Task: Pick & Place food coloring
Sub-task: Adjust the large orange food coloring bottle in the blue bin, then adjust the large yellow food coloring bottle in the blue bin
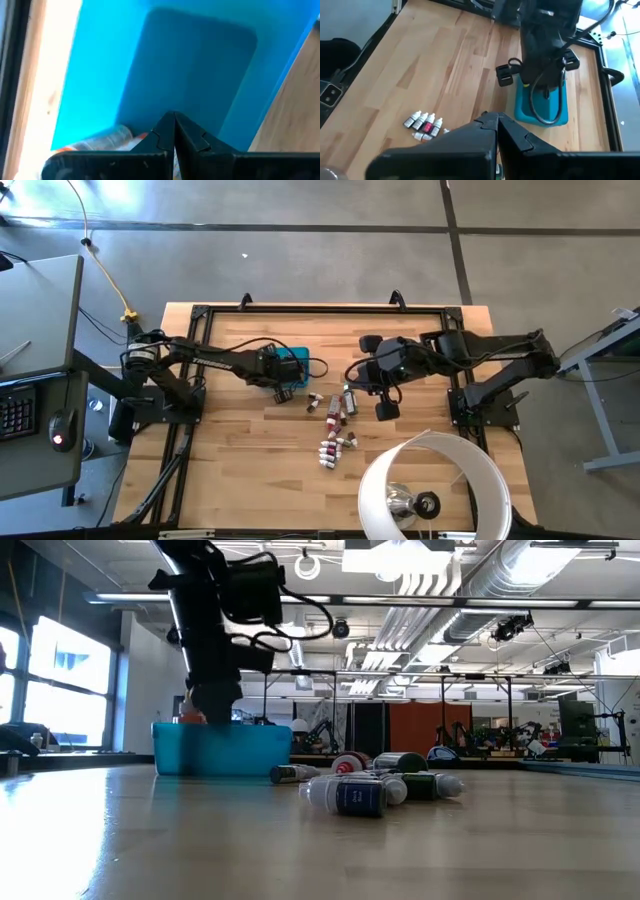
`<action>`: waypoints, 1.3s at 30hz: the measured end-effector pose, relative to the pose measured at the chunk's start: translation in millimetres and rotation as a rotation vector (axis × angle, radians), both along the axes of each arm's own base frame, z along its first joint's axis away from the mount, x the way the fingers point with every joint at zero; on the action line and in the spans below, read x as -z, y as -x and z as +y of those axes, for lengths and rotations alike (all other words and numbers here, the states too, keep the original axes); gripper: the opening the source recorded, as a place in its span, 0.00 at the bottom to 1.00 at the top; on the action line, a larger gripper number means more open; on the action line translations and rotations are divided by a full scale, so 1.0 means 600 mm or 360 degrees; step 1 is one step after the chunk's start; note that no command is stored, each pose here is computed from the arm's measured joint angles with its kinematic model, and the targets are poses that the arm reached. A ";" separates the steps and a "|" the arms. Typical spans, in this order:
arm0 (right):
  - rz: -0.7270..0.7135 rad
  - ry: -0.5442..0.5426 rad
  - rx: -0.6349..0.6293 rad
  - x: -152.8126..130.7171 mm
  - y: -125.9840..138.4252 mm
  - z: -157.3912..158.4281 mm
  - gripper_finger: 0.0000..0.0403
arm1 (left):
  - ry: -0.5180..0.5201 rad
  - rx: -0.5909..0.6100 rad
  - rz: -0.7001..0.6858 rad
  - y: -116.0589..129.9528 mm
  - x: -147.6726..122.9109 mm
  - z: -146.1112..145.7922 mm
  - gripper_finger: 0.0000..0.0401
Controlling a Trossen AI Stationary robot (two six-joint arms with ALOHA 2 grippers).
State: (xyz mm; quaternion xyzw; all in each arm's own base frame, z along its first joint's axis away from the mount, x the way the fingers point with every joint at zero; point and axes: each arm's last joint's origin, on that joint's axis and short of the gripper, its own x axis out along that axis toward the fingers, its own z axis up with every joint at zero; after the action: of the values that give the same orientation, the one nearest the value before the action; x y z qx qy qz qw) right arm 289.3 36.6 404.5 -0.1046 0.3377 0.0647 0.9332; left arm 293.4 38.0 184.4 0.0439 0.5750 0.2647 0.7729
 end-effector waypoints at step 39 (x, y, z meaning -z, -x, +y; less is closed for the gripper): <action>-0.0001 0.0041 -0.0036 0.000 0.000 0.000 0.00 | 0.0036 0.0087 0.0322 0.002 0.004 0.025 0.00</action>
State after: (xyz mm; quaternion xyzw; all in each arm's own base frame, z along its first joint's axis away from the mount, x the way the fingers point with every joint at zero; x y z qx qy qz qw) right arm 289.2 36.6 404.4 -0.1205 0.3369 0.0709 0.9311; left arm 292.4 52.9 181.8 0.0774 0.6516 0.2312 0.7183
